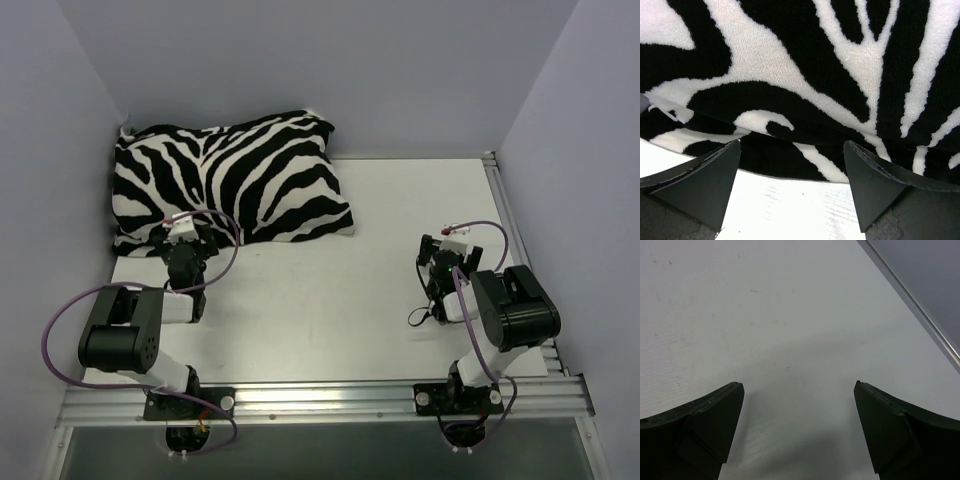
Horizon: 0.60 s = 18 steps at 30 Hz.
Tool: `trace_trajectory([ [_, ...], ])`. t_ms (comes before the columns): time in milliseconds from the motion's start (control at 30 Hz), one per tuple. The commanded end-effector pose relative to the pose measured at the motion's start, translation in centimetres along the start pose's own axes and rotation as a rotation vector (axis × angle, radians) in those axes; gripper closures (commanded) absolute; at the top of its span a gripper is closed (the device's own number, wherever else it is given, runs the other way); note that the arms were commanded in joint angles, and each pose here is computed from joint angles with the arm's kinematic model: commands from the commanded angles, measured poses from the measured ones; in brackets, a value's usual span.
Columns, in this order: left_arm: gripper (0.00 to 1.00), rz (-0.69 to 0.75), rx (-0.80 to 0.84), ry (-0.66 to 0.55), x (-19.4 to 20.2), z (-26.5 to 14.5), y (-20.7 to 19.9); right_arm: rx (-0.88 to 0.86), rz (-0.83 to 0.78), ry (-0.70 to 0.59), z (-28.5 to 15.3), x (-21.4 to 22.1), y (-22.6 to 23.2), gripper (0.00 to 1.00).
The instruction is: Remove the pillowcase from the pillow
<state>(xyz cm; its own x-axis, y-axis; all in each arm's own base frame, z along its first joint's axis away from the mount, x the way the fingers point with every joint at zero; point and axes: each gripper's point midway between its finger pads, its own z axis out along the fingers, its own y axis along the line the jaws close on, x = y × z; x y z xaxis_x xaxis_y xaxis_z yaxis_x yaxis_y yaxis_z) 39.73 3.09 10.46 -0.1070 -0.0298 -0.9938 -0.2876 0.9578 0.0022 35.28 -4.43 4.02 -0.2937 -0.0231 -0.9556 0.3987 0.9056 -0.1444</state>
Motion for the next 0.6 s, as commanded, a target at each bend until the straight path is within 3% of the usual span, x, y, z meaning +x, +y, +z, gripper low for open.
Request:
trace_trajectory([
  [0,0.06,-0.013,0.010,-0.039,-1.3,0.3,-0.4,0.029,0.158,-0.232,0.7,-7.3,-0.1,0.00],
  [133,0.06,-0.013,0.010,-0.039,-1.3,0.3,-0.4,0.003,0.134,-0.274,-0.7,-11.6,1.0,0.00],
  [167,0.06,-0.013,0.010,-0.039,-1.3,0.3,-0.4,-0.027,0.048,-0.134,-0.5,-9.7,1.9,0.00],
  [200,0.06,-0.013,0.010,-0.039,-1.3,0.3,-0.4,-0.061,0.205,-0.171,-0.2,-14.9,3.1,0.00],
  [233,0.06,-0.013,0.010,-0.041,-1.3,0.3,-0.4,-0.092,0.241,-0.141,0.1,-16.1,3.7,0.00],
  [267,0.06,-0.009,0.024,-0.039,-1.3,0.3,-0.6,-0.203,0.217,-0.032,0.1,-15.1,6.0,0.00],
  [333,0.06,0.019,0.076,-0.044,-1.6,0.3,-1.4,-0.316,0.313,-0.040,0.2,-20.2,8.6,0.00],
  [367,0.06,0.070,0.119,-0.013,-1.8,-0.2,-1.9,-0.425,0.314,0.017,-0.4,-20.2,10.7,0.00],
  [400,0.06,0.079,0.174,0.005,-2.5,-0.5,-2.8,-0.488,0.320,0.044,-0.3,-20.3,12.4,0.00],
  [433,0.06,0.065,0.193,-0.067,-7.9,-0.2,-3.4,-0.565,0.370,0.023,-1.0,-23.2,14.1,0.01],
  [467,0.06,0.194,0.214,0.044,-6.7,-0.4,-3.2,-0.585,0.389,0.061,-1.2,-23.2,15.1,0.03],
  [567,0.03,0.305,0.204,0.205,-10.3,0.7,-2.4,-0.663,0.415,0.074,-1.9,-25.1,19.6,0.06],
])
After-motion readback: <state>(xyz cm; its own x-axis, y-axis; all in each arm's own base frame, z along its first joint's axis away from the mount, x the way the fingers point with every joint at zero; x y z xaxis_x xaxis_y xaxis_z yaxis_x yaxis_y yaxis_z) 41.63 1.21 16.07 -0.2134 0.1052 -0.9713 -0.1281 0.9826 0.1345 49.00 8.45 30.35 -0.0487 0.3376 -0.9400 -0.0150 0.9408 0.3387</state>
